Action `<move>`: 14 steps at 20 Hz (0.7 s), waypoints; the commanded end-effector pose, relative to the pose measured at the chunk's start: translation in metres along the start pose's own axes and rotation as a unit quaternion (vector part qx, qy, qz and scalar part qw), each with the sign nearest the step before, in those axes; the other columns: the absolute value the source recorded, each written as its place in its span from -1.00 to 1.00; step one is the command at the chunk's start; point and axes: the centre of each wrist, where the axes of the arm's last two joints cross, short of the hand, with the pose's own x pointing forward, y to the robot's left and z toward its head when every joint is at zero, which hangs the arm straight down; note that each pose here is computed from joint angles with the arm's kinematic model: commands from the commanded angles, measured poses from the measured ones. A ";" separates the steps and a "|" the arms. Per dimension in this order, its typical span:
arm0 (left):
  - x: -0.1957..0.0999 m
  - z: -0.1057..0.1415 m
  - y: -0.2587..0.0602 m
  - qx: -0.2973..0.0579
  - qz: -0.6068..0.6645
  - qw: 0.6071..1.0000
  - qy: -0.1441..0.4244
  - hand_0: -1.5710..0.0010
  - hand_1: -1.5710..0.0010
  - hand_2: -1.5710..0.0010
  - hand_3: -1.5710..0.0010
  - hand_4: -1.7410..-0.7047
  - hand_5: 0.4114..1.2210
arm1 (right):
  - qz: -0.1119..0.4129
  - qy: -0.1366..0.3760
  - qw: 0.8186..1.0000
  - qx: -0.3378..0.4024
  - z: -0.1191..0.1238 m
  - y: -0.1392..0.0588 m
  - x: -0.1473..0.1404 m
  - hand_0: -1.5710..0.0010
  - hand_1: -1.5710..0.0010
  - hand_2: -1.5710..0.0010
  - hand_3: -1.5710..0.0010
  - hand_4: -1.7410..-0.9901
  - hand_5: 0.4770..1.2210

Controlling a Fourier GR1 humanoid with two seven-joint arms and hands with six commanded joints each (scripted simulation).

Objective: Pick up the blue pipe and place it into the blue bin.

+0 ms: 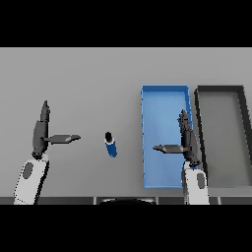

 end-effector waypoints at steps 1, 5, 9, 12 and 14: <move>0.000 0.000 0.000 0.000 0.000 1.000 -0.002 1.00 1.00 1.00 1.00 0.49 -0.55 | 0.000 0.000 1.000 -0.001 0.000 0.000 0.000 1.00 1.00 1.00 1.00 0.41 -0.69; 0.001 -0.001 -0.003 -0.001 0.000 1.000 -0.004 1.00 1.00 1.00 1.00 0.49 -0.55 | 0.000 0.001 1.000 -0.001 -0.001 -0.003 0.000 1.00 1.00 1.00 1.00 0.41 -0.69; 0.005 0.002 0.022 -0.149 -0.072 0.986 -0.034 1.00 1.00 1.00 1.00 0.49 -0.54 | 0.146 -0.051 0.986 0.063 0.008 -0.016 0.014 1.00 1.00 1.00 1.00 0.45 -0.70; 0.002 0.001 0.032 -0.183 -0.092 0.978 -0.036 1.00 1.00 1.00 1.00 0.49 -0.54 | 0.168 -0.057 0.981 0.080 0.012 -0.013 0.016 1.00 1.00 1.00 1.00 0.47 -0.71; 0.007 0.002 0.030 -0.204 -0.084 0.974 -0.049 1.00 1.00 1.00 1.00 0.50 -0.55 | 0.180 -0.055 0.979 0.082 0.014 -0.016 0.016 1.00 1.00 1.00 1.00 0.48 -0.71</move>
